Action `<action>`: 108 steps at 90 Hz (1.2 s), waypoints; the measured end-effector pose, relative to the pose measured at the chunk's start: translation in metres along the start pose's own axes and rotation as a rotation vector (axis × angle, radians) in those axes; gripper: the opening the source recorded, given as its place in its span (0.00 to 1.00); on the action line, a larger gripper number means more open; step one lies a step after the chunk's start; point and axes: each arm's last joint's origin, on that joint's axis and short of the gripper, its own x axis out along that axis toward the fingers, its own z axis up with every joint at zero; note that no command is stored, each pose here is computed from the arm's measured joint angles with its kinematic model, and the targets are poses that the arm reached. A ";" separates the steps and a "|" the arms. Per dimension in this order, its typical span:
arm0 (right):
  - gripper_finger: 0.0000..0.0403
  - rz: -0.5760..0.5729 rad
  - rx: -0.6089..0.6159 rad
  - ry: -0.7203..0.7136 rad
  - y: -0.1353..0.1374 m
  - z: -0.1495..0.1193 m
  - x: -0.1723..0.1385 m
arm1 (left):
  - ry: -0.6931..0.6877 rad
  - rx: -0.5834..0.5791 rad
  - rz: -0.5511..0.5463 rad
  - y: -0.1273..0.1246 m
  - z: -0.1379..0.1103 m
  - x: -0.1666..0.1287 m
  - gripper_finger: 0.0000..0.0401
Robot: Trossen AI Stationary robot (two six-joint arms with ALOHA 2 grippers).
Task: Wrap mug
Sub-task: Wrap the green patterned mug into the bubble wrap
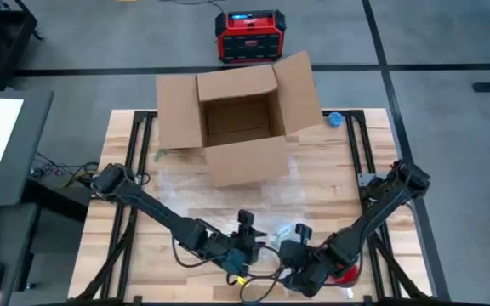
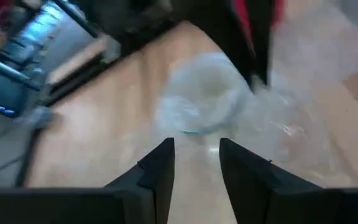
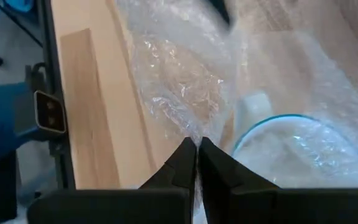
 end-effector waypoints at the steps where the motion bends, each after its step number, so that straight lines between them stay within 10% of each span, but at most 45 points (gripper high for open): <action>1: 0.00 0.000 0.002 0.000 0.000 0.000 0.000 | -0.002 0.001 -0.001 0.000 0.000 -0.002 0.27; 36: 0.00 -0.113 0.060 0.065 -0.009 0.007 -0.015 | -0.060 0.086 -0.257 -0.030 0.000 -0.020 0.27; 68: 0.00 -0.204 0.102 0.106 -0.022 0.008 -0.012 | -0.067 0.093 -0.280 -0.040 -0.009 0.006 0.27; 108: 0.00 -0.242 0.084 0.159 -0.031 0.001 -0.001 | -0.067 0.008 0.055 -0.023 -0.005 0.017 0.27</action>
